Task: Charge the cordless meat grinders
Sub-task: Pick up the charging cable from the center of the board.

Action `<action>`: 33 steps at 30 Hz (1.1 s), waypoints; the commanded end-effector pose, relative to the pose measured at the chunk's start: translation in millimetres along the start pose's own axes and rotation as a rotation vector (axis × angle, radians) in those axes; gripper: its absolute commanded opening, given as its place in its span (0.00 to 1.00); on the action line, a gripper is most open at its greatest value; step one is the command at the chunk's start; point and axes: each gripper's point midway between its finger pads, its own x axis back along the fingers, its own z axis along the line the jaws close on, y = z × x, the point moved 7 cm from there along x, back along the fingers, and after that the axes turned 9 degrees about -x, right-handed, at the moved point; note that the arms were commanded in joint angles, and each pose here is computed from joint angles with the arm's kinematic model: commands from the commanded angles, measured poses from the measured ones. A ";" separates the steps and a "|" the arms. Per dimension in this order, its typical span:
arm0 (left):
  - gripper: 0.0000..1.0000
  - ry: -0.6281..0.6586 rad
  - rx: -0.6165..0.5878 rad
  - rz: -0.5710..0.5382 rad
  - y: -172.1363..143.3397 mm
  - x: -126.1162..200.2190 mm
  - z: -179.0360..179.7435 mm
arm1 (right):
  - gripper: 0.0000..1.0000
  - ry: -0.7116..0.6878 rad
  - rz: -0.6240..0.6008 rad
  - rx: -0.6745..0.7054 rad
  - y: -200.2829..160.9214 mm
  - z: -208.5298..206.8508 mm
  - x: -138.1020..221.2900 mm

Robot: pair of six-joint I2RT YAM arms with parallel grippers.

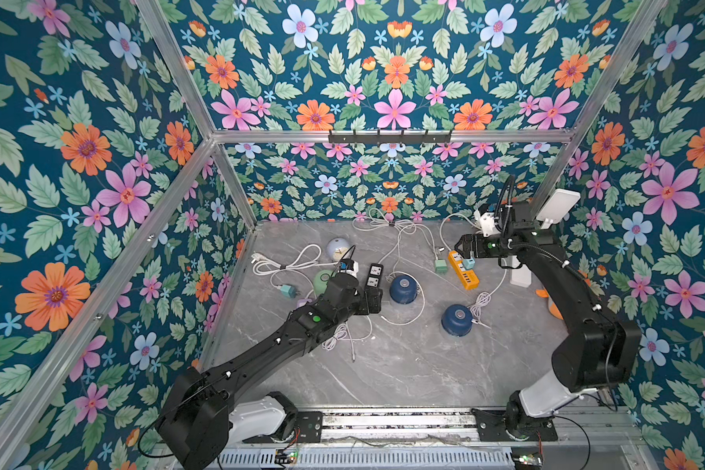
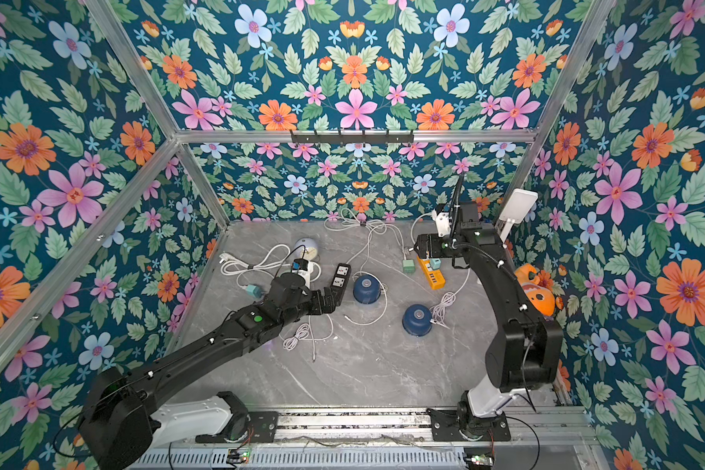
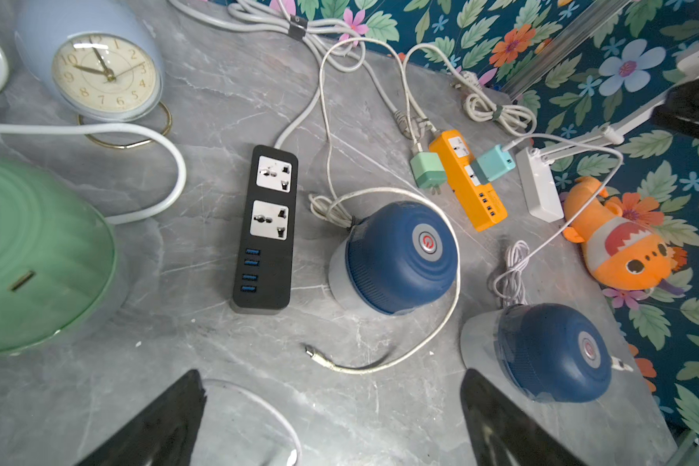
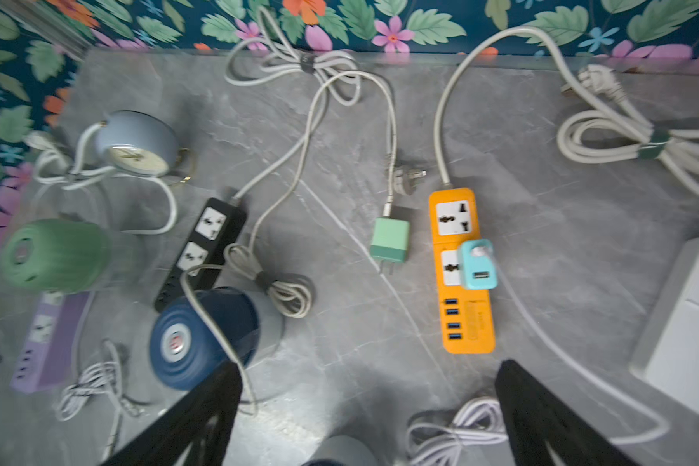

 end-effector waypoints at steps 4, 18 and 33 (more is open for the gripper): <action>0.91 0.069 0.026 0.002 -0.8 9.0 8.4 | 0.99 0.247 -0.089 -0.265 -4.1 23.3 34.7; 0.69 0.099 0.086 0.020 -22.9 12.9 21.9 | 0.57 0.169 0.239 0.022 -111.3 121.6 8.9; 0.59 0.162 0.270 -0.037 -53.3 42.6 72.1 | 0.35 -0.016 0.566 0.344 -209.7 173.3 -135.6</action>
